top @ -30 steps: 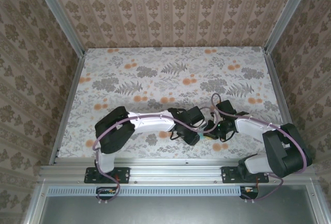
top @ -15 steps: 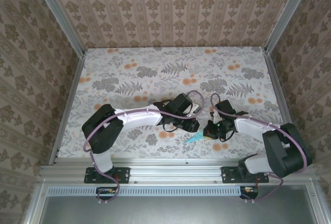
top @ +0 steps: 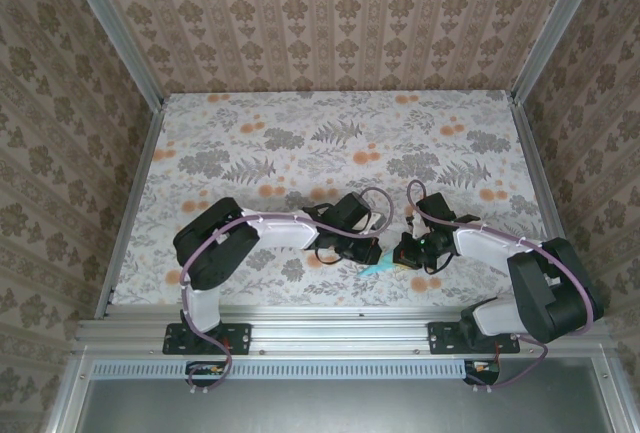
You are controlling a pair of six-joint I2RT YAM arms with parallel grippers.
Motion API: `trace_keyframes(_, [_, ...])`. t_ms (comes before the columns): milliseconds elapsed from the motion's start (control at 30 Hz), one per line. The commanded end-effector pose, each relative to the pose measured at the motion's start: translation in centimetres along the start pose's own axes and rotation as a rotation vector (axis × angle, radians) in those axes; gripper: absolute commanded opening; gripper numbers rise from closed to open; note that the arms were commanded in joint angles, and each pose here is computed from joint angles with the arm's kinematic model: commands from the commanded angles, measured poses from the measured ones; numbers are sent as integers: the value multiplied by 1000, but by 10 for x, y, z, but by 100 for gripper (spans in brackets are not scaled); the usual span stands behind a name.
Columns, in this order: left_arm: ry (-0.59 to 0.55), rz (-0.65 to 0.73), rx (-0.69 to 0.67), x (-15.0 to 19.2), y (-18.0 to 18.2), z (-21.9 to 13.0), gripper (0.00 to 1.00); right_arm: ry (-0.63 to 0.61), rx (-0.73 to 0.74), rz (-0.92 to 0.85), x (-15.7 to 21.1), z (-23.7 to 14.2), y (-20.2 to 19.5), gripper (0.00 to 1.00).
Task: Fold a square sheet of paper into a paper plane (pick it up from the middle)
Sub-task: Fold the wing for the fifth time at the center of the table.
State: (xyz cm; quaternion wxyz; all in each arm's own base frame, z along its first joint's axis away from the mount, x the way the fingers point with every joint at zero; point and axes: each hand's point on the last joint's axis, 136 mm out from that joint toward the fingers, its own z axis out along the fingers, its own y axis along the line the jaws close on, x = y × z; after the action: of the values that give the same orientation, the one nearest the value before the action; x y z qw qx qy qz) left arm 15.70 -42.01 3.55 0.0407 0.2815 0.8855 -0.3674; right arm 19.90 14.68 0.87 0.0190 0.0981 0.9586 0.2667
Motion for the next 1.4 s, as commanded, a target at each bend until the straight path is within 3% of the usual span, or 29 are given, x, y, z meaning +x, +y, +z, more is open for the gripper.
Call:
trace_keyframes(0, [12, -22, 49, 5, -3, 5, 8, 70, 209, 76, 27, 9, -49, 0])
trace_keyframes(600, [91, -18, 13, 32, 11, 21, 5, 65, 217, 75, 26, 9, -49, 0])
trace_keyframes(900, [172, 18, -129, 58, 40, 34, 5, 38, 211, 61, 19, 2, -42, 0])
trace_keyframes(1267, [220, 42, -249, 77, 70, 43, 4, -5, 74, 44, 19, -28, -10, 21])
trace_keyframes(1367, [217, 47, -258, 75, 70, 41, 4, -16, 37, 50, 22, -38, -4, 22])
